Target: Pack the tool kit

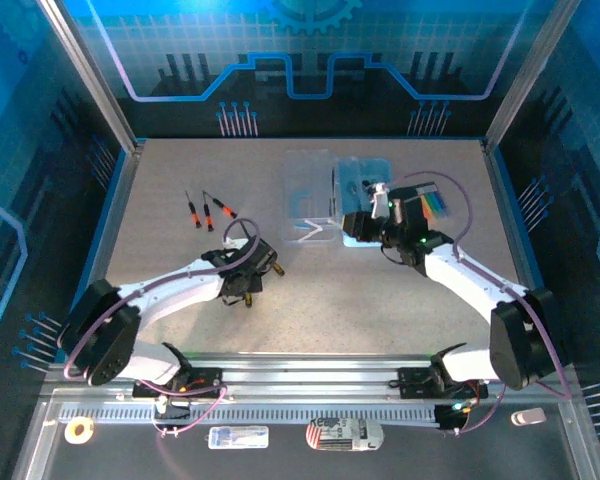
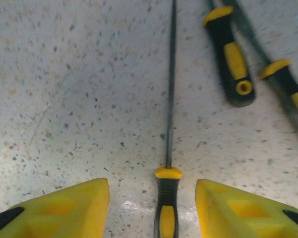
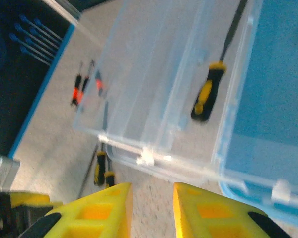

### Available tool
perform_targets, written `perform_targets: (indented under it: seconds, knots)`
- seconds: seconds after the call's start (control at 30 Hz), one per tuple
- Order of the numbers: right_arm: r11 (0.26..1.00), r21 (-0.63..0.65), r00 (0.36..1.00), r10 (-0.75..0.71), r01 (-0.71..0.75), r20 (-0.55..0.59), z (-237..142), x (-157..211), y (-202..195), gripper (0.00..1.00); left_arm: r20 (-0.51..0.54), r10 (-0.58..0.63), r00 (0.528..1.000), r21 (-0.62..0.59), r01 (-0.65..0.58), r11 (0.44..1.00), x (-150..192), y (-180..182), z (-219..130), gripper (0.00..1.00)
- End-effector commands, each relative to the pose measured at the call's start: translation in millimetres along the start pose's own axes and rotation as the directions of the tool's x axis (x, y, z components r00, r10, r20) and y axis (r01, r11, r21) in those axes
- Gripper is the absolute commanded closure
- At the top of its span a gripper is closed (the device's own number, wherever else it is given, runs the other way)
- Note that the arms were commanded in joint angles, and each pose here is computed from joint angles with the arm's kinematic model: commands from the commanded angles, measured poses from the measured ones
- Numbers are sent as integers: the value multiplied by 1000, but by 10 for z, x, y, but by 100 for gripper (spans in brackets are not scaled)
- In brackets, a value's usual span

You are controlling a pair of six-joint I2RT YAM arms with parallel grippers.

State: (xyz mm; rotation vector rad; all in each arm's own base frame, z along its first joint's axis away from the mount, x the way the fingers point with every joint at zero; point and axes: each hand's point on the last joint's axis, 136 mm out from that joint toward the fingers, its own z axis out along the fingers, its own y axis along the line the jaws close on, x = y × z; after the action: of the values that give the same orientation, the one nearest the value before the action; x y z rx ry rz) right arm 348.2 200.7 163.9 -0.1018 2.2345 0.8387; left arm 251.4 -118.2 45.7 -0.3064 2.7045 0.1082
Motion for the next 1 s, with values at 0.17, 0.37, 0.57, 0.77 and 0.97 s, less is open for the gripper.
perform_targets:
  seconds: [0.17, 0.37, 0.57, 0.77, 0.97]
  knots:
    - [995, 86, 993, -65, 56, 94, -52, 116, -199, 71, -151, 9, 989, 40, -4, 999, 236, -111, 173, 58]
    - [994, 95, 995, -64, 56, 81, 3, 158, -243, 72, -153, 25, 988, 27, -21, 999, 256, -70, 177, 62]
    - [994, 93, 995, -60, 52, 81, 20, 167, -252, 73, -168, 13, 986, 7, -12, 1000, 336, 8, 201, 70]
    - [995, 88, 996, -59, 53, 60, 91, 224, -249, 72, -168, 7, 986, -1, -8, 1000, 362, 38, 226, 70]
    - [991, 116, 991, -75, 62, 112, -2, 171, -271, 71, -189, 25, 982, 10, -23, 1000, 386, -6, 254, 85]
